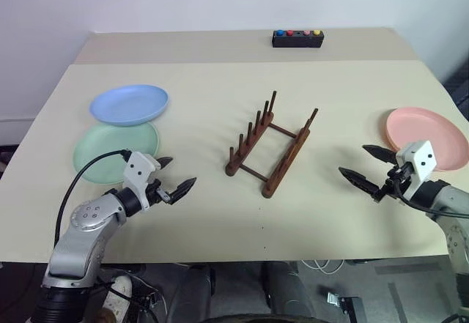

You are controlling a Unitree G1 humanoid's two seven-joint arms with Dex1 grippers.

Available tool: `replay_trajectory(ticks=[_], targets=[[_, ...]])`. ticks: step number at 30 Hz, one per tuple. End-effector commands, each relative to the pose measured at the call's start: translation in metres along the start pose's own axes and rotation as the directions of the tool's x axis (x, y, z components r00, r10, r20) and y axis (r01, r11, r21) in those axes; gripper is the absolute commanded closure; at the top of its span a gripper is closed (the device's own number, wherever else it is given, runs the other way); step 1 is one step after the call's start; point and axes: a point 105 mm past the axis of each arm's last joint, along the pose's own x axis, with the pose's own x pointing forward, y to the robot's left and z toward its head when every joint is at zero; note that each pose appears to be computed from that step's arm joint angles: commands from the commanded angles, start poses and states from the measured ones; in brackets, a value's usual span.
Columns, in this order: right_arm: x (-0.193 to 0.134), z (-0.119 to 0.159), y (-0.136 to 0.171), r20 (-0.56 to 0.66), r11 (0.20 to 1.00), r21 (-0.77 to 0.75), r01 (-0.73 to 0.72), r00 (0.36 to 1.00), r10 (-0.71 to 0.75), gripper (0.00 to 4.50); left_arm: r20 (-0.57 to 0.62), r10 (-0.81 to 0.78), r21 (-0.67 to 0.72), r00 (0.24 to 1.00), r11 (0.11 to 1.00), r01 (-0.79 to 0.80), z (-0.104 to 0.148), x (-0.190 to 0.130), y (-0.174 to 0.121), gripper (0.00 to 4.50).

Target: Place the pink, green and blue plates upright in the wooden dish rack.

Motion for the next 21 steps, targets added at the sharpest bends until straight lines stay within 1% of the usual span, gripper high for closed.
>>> replay_trajectory(ticks=[1, 9, 14, 17, 21], targets=[[-0.003, 0.016, 0.000, 0.046, 0.999, -0.037, 0.007, 0.999, -0.006, 0.03, 0.026, 0.005, 0.029, 1.000, 1.000, -0.006, 0.012, -0.003, 0.007, 0.00], [0.005, 0.019, 0.009, 0.074, 0.999, -0.033, 0.011, 0.997, -0.008, 0.03, 0.027, -0.024, 0.033, 0.999, 0.999, 0.024, 0.016, -0.002, 0.007, 0.00], [0.004, 0.015, 0.015, 0.065, 1.000, -0.026, 0.004, 0.998, -0.002, 0.03, 0.007, -0.069, 0.035, 0.998, 0.997, 0.068, 0.015, -0.005, -0.002, 0.00], [0.008, 0.014, 0.020, 0.069, 1.000, -0.022, -0.008, 0.998, 0.009, 0.03, -0.010, -0.105, 0.041, 0.994, 0.994, 0.106, 0.012, -0.007, -0.011, 0.00], [0.013, 0.013, 0.025, 0.072, 1.000, -0.014, -0.026, 0.997, 0.027, 0.03, -0.029, -0.203, 0.016, 0.979, 0.979, 0.203, 0.009, -0.005, -0.032, 0.00]])
